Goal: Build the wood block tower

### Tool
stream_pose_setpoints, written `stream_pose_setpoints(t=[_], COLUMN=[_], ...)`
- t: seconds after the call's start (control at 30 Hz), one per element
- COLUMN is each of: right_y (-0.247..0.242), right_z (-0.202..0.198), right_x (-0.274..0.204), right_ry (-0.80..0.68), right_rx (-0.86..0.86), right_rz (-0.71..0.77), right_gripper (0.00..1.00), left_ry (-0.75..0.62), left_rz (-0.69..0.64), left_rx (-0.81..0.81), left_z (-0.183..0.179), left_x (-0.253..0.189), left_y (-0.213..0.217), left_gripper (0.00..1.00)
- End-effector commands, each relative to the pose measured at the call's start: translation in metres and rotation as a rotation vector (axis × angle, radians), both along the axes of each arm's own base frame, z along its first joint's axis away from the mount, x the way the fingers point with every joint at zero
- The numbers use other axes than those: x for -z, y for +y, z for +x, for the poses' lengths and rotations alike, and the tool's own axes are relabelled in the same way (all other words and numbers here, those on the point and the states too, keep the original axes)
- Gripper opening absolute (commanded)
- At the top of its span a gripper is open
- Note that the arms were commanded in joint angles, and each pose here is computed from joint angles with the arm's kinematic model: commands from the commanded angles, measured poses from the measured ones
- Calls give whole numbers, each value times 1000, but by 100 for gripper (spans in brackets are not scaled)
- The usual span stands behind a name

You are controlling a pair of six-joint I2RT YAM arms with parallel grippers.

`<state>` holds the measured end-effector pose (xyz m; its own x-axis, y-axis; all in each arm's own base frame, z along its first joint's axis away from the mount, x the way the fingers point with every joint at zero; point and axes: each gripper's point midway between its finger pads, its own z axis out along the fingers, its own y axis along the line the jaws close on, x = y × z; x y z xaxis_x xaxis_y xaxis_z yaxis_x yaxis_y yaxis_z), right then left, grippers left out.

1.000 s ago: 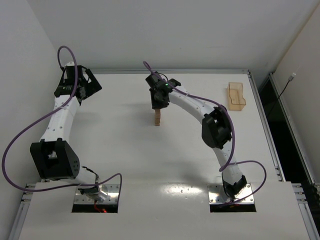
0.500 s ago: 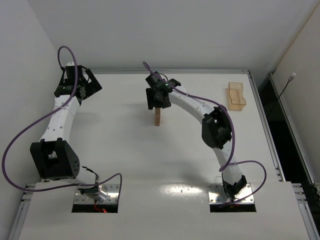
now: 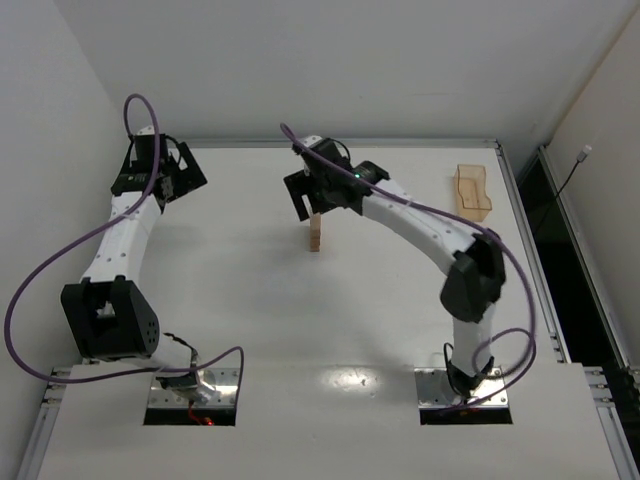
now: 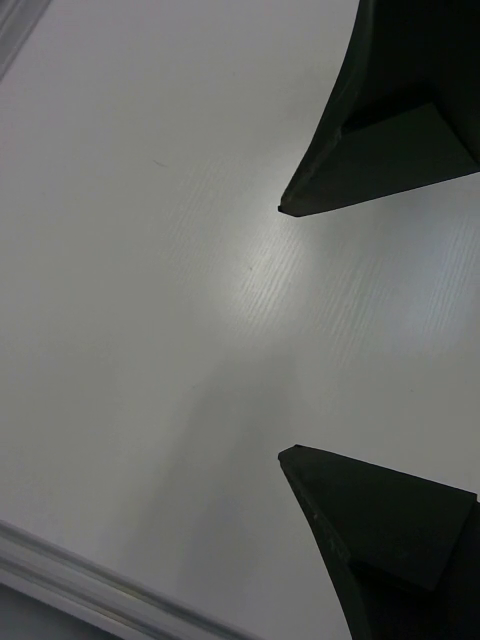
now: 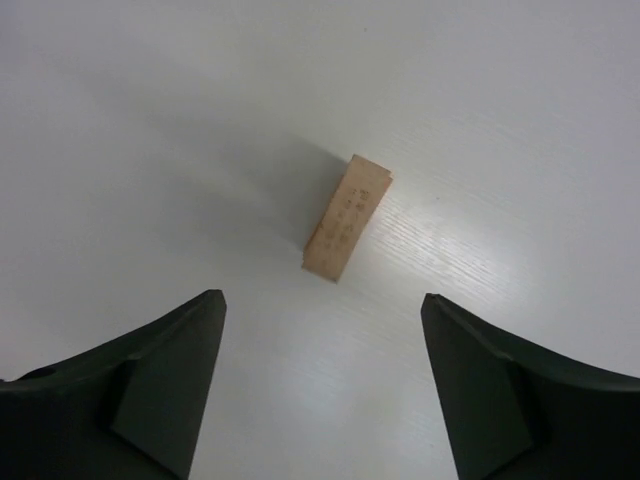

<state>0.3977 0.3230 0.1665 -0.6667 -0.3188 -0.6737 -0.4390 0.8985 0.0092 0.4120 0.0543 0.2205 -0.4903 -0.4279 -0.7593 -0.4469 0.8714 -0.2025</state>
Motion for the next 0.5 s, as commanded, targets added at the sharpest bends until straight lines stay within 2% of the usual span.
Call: stream_pose_setpoints(t=[0.0, 0.03, 0.07, 0.13, 0.23, 0.33, 0.47], right_y=[-29, -47, -60, -101, -154, -191, -214], right_z=[0, -2, -8, -2, -15, -23, -22], right_x=[-78, -93, -72, -70, -2, 17, 15], right_ry=[-254, -308, -288, -302, -172, -137, -145], right_rx=[-56, -65, -65, -4, 19, 55, 91], right_rz=[-6, -45, -107, -152, -225, -205, -211], right_gripper=[80, 82, 84, 85, 85, 85, 85], left_ry=[-12, -3, -12, 24, 58, 84, 82], left_rz=[36, 48, 58, 75, 120, 149, 167], left_rx=[97, 130, 137, 171, 195, 205, 249], left_z=[-5, -6, -6, -13, -18, -25, -27], left_x=[-1, 4, 4, 21, 43, 57, 65], left_y=[-15, -19, -19, -29, -33, -32, -43], left_gripper=[99, 99, 99, 99, 99, 99, 99])
